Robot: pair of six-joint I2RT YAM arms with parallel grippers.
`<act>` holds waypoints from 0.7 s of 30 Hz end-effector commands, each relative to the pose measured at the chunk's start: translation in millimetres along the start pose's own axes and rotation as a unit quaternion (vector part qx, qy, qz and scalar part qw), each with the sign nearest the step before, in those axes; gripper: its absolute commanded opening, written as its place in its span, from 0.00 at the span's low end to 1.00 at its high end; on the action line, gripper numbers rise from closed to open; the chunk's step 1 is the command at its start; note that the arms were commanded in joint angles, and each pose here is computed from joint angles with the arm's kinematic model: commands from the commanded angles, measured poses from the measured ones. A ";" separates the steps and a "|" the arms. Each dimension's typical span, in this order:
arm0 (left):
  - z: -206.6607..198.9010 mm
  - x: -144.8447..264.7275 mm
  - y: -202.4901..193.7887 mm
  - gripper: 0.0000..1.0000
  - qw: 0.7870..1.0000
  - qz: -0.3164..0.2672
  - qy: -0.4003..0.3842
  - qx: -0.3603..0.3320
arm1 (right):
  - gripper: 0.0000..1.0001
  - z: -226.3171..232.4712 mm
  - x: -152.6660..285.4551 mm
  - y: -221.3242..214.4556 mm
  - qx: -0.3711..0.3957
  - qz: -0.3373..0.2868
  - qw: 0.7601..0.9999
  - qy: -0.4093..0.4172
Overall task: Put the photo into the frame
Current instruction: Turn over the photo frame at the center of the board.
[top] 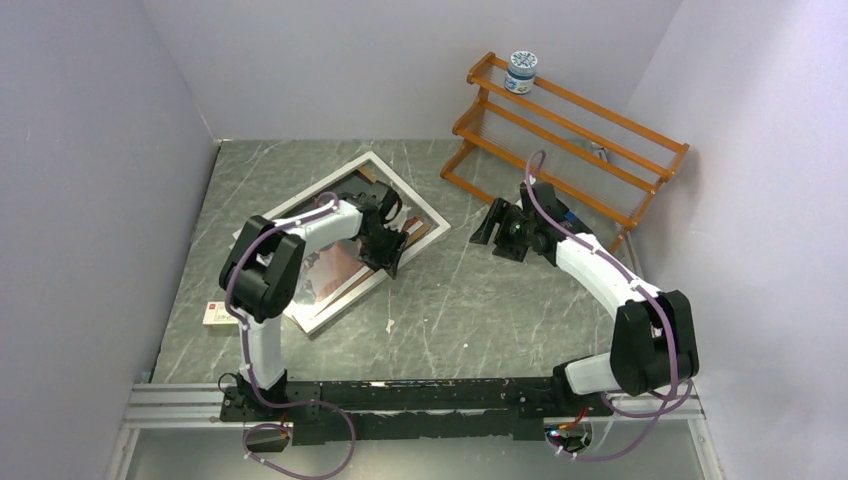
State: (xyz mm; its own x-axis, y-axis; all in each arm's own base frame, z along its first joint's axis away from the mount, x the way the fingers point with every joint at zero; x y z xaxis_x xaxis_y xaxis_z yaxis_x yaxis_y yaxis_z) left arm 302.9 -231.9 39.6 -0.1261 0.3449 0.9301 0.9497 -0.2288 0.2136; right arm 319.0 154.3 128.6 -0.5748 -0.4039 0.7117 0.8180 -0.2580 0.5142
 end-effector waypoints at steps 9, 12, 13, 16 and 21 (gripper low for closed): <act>10.5 -23.8 -16.4 0.35 0.990 0.002 0.140 -0.018 | 0.71 -3.5 5.0 -8.7 -0.015 -0.019 1.000 0.004; 2.3 -14.9 -9.5 0.21 0.992 -0.010 0.128 -0.016 | 0.71 -2.0 8.3 -10.8 -0.018 -0.019 1.000 0.010; -2.0 -10.0 -5.4 0.15 0.993 -0.014 0.120 -0.019 | 0.71 -1.1 9.3 -10.6 -0.018 -0.021 1.000 0.012; -13.5 7.0 7.6 0.03 0.994 -0.024 0.106 -0.034 | 0.72 6.3 13.3 -8.7 -0.021 -0.025 0.999 0.030; -23.2 41.1 34.7 0.03 0.991 -0.051 0.106 -0.064 | 0.78 25.2 18.7 -3.0 -0.036 -0.032 0.996 0.073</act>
State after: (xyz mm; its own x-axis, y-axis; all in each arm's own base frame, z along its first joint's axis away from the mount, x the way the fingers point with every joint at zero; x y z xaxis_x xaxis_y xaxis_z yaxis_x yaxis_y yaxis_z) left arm 306.0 -239.9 51.0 -0.2285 0.1413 0.9632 0.9140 -0.3095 0.2623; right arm 299.1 154.9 125.4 -0.5789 -0.4315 0.6919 0.8154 -0.3051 0.4919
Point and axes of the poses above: each gripper's point midway between its finger pads, its own x axis back along the fingers, its own z axis along the line the jaws close on, y = z × x, the point moved 1 cm from there along x, back along the fingers, and after that the axes turned 10 degrees about x, right-handed, at the moved point
